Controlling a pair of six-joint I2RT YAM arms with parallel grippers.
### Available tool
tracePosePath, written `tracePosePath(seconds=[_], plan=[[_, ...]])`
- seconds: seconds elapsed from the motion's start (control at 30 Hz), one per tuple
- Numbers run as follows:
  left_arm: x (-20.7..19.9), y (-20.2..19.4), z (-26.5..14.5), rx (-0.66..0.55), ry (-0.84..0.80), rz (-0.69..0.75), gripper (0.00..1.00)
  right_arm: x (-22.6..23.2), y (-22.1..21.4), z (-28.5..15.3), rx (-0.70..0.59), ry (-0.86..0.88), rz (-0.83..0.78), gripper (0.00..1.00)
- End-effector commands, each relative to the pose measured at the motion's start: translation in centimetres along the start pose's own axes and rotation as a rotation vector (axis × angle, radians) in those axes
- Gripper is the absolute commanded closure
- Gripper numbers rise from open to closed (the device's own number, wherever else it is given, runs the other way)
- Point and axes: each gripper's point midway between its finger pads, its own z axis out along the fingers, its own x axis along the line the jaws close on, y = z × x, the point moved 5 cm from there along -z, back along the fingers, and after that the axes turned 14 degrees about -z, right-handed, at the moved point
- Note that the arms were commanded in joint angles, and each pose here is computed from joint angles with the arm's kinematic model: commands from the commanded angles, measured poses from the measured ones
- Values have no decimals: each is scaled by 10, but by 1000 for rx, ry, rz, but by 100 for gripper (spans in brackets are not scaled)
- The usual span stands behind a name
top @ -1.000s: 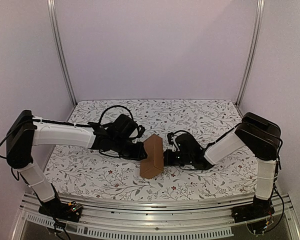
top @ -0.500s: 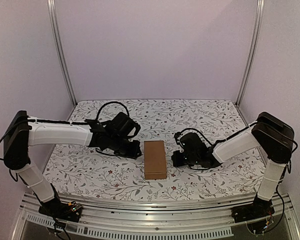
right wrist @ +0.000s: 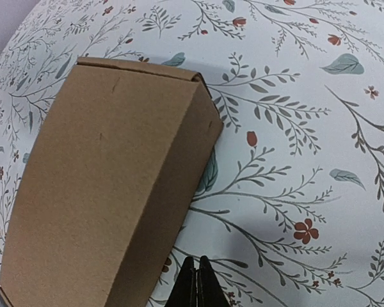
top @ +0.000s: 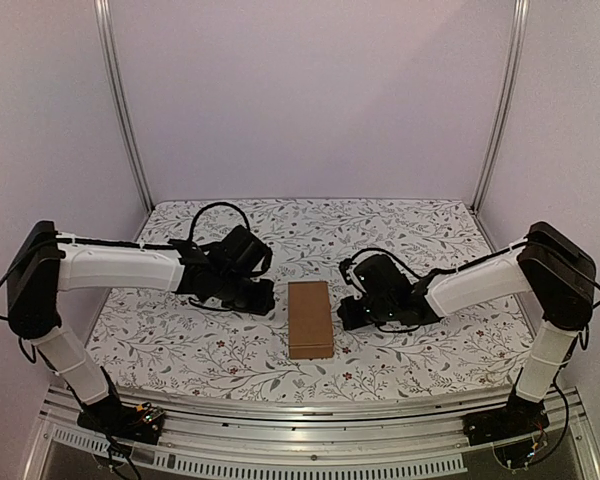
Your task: Fold the paper box
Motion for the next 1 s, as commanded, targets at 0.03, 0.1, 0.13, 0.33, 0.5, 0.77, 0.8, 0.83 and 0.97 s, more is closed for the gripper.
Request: tracePosePath(seconds=[0.03, 0.1, 0.13, 0.33, 0.5, 0.77, 0.8, 0.83, 0.97], plan=[[21, -4, 9, 1, 63, -19, 77, 22, 9, 7, 15, 69, -9, 98], [24, -6, 8, 2, 70, -20, 77, 28, 16, 10, 4, 80, -5, 97], [26, -6, 7, 2, 72, -21, 77, 31, 17, 13, 9, 98, -3, 97], [31, -4, -7, -38, 77, -19, 76, 41, 33, 18, 5, 130, -20, 97], [29, 6, -29, -92, 70, -15, 76, 29, 38, 6, 12, 32, -74, 94], [17, 31, -84, -209, 24, -3, 66, -1, 66, -67, -107, -173, -194, 79], [17, 34, -94, -227, 20, -1, 63, -4, 68, -76, -117, -199, -217, 75], [16, 37, -104, -245, 12, 5, 59, -8, 75, -92, -154, -230, -222, 64], [16, 51, -148, -350, -15, 24, 42, -26, 88, -142, -247, -355, -260, 2]])
